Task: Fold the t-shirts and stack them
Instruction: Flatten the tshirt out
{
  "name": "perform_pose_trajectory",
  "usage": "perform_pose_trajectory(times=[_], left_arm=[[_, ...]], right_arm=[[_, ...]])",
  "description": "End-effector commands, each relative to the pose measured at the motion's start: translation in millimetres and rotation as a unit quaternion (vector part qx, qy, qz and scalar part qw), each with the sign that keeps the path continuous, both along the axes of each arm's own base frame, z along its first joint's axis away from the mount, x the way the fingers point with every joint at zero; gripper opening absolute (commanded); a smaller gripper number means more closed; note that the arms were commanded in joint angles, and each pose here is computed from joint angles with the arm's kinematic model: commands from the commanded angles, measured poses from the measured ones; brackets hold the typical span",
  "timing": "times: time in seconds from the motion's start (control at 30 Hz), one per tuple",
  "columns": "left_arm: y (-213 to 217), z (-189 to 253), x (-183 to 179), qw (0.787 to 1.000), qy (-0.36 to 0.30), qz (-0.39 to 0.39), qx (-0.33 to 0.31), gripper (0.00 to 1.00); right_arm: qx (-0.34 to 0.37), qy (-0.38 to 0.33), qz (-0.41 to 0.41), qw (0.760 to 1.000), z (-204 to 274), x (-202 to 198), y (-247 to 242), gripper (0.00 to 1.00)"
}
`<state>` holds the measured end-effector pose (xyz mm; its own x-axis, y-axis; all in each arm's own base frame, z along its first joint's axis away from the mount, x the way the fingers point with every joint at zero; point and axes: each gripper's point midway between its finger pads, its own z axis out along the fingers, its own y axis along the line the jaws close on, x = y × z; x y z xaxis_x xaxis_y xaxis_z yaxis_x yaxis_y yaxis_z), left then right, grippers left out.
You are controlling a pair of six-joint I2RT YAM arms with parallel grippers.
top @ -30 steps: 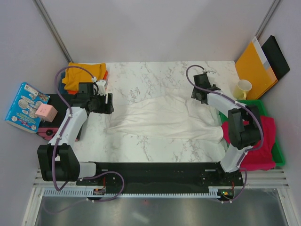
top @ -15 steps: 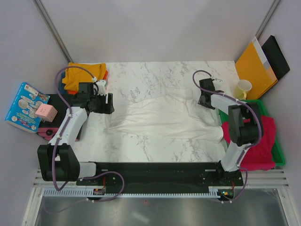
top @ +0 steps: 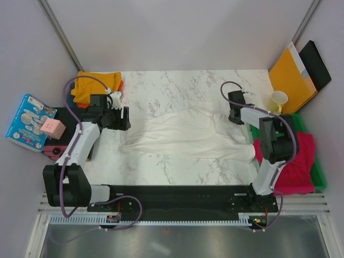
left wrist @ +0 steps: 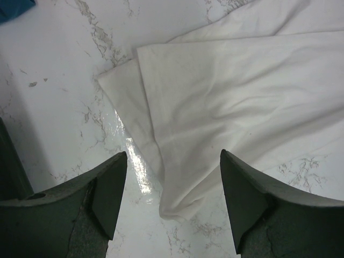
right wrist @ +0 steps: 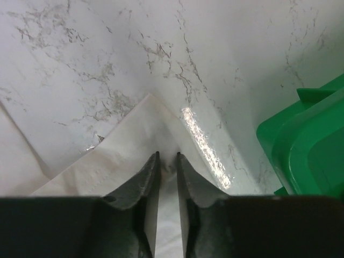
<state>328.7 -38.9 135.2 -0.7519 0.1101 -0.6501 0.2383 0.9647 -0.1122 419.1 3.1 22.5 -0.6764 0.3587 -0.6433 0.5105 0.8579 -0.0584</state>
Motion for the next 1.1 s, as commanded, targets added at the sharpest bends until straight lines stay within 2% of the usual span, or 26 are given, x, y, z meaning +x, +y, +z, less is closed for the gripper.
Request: perform_pose_trajectory(times=[0.0, 0.03, 0.07, 0.1, 0.23, 0.47, 0.63, 0.9, 1.07], left_arm=[[-2, -4, 1, 1.000, 0.005, 0.005, -0.011, 0.77], [-2, -4, 1, 1.000, 0.004, 0.004, -0.012, 0.77], [-3, -3, 1, 1.000, 0.004, 0.004, -0.013, 0.77], [-2, -4, 1, 1.000, 0.005, 0.004, -0.012, 0.77], [-3, -2, 1, 1.000, 0.003, 0.005, -0.015, 0.77], [-5, 2, 5, 1.000, -0.003, 0.009, -0.022, 0.76], [-4, -3, 14, 1.000, 0.002, 0.016, -0.021, 0.78], [-1, -34, 35, 0.999, 0.042, 0.019, -0.013, 0.76], [-1, -45, 52, 0.999, 0.041, 0.012, -0.011, 0.73]], right_arm=[[0.009, 0.000, -0.009, 1.000, -8, 1, -3, 0.19], [0.009, 0.001, -0.008, 1.000, -8, 0, -2, 0.15], [0.010, 0.000, -0.007, 1.000, -8, 1, -2, 0.04], [0.011, -0.003, -0.007, 1.000, -6, 1, -1, 0.00], [0.015, -0.030, 0.001, 0.999, 13, 6, 2, 0.00], [0.019, -0.128, 0.020, 0.991, 98, 16, 13, 0.00], [0.023, -0.151, 0.036, 0.988, 131, 4, 24, 0.00], [0.014, -0.140, 0.044, 0.989, 130, -27, 21, 0.00], [0.013, -0.132, 0.049, 0.990, 122, -39, 21, 0.00]])
